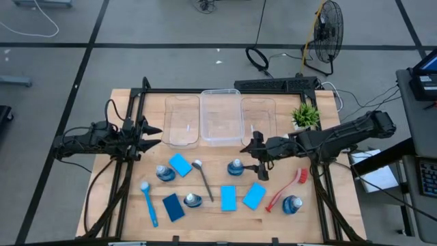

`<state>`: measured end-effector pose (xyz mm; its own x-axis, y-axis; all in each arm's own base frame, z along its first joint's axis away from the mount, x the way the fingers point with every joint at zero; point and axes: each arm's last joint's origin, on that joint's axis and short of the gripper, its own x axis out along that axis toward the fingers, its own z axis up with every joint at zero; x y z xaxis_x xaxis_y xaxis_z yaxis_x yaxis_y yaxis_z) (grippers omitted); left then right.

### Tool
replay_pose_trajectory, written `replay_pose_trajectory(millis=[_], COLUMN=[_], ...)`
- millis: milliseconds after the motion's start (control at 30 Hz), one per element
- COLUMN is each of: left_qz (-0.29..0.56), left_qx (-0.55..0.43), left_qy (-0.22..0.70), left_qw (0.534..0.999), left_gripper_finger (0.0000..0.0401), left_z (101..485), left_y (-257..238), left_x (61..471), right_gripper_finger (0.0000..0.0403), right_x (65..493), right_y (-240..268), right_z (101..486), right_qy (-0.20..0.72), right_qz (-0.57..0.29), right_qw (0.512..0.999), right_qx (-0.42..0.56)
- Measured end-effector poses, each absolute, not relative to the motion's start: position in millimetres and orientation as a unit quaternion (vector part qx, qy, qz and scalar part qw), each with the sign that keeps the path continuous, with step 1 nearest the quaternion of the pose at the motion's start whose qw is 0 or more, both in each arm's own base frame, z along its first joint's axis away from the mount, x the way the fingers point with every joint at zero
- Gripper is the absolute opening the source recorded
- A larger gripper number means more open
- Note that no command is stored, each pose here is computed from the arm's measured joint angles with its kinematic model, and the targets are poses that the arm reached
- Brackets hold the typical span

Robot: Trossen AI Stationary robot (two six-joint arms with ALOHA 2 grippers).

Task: Pick & Place Kitchen Sink Supplies
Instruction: Put the blue dishwashing liquid bottle into the right transparent bin

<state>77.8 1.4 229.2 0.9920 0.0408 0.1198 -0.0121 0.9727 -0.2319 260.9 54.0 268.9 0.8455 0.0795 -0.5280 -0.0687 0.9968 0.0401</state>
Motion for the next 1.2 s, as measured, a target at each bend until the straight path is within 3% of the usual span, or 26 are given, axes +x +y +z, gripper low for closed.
replay_pose_trajectory(millis=[900, 1200], left_qz=[0.013, 0.013], left_qx=[-0.117, -0.116], left_qy=[-0.062, -0.062], left_qw=[0.991, 0.991], left_gripper_finger=[0.0225, 0.0225], left_z=[229, 229], left_y=[1, 1], left_x=[78, 78], right_gripper_finger=[0.0308, 0.0252], right_x=[298, 302], right_y=[54, 54], right_z=[221, 211], right_qy=[0.324, 0.344], right_qz=[0.038, 0.05], right_qw=[0.945, 0.937], right_qx=[0.005, 0.03])
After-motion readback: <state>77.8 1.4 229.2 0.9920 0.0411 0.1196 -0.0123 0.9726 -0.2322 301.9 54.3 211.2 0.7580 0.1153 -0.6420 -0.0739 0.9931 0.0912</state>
